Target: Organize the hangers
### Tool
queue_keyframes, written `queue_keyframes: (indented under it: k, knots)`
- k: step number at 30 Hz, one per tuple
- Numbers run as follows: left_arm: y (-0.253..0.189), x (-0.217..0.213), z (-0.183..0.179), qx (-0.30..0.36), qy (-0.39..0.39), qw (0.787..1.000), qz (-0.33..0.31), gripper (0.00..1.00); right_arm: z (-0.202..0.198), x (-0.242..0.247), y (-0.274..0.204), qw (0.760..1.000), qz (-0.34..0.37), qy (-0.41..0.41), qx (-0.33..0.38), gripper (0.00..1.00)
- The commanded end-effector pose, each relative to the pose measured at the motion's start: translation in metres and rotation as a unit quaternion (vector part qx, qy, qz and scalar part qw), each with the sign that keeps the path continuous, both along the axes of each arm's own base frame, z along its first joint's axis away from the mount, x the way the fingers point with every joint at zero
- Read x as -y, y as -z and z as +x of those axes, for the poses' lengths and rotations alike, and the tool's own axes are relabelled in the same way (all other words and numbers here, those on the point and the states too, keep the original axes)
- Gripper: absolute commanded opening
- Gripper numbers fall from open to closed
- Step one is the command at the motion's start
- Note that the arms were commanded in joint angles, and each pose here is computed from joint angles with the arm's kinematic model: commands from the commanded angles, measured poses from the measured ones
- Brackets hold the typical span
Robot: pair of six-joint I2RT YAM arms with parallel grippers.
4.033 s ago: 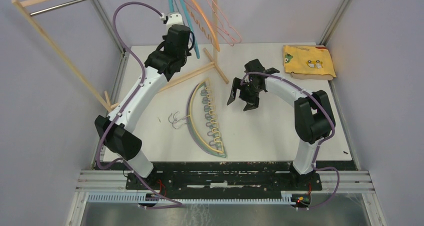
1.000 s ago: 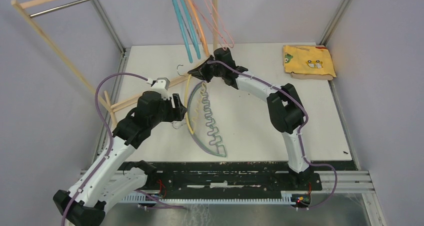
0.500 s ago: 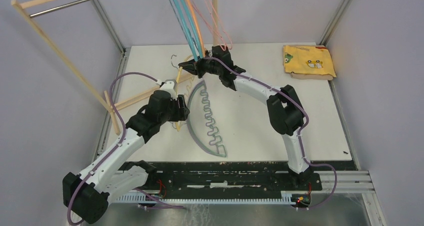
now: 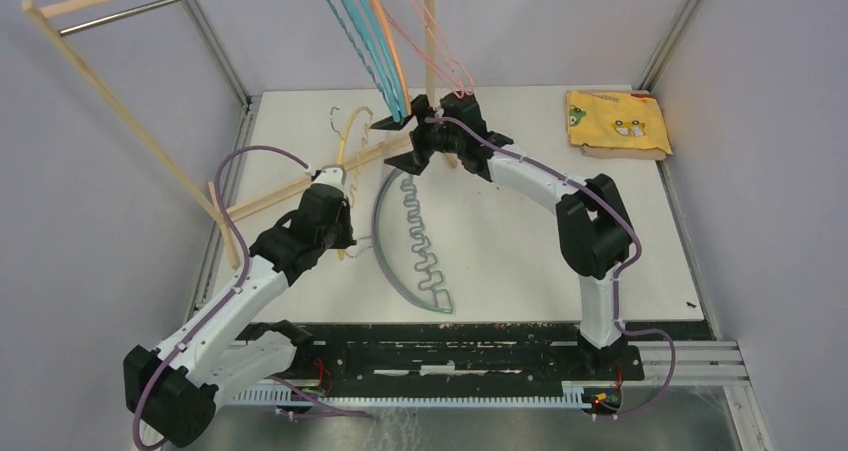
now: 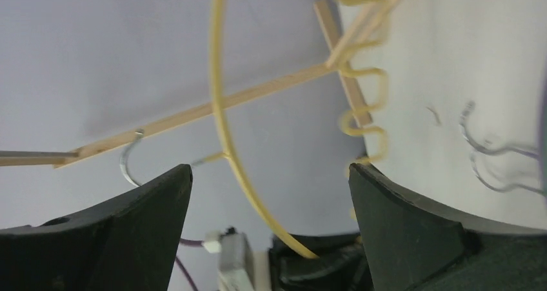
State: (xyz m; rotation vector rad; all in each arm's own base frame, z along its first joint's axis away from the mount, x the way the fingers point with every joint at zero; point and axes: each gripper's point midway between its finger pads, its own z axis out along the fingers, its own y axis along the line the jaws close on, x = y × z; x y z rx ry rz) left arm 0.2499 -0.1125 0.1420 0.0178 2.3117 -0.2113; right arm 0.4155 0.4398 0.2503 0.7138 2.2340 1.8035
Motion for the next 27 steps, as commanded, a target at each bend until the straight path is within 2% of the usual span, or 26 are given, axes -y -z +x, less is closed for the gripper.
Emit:
queue_keyframes:
  k: [1,4,6,10,13,16,21,27]
  knots:
    - [-0.072,-0.045,0.019,0.106,-0.122,0.986,0.033,0.03,-0.034,0.051,0.03,0.993,-0.114,-0.033,0.005,1.0]
    - [-0.104,-0.069,0.018,0.148,-0.18,0.971,0.046,0.03,-0.058,0.097,0.082,0.962,-0.264,-0.074,0.017,1.0]
    - [-0.124,-0.081,0.018,0.176,-0.21,0.96,0.049,0.03,-0.072,0.129,0.112,0.927,-0.361,-0.101,0.026,1.0]
    - [-0.165,-0.09,0.026,0.23,-0.24,0.942,0.044,0.03,-0.087,0.178,0.151,0.864,-0.484,-0.138,0.034,1.0]
    - [-0.194,-0.089,0.039,0.257,-0.25,0.933,0.045,0.03,-0.09,0.194,0.161,0.84,-0.52,-0.146,0.047,1.0]
    - [-0.21,-0.083,0.058,0.261,-0.252,0.93,0.06,0.03,-0.089,0.201,0.162,0.83,-0.536,-0.147,0.056,1.0]
    - [-0.226,-0.064,0.088,0.275,-0.24,0.93,0.052,0.03,-0.086,0.205,0.159,0.822,-0.545,-0.149,0.069,1.0]
    - [-0.243,-0.06,0.106,0.288,-0.244,0.924,0.063,0.03,-0.088,0.21,0.162,0.814,-0.555,-0.157,0.072,1.0]
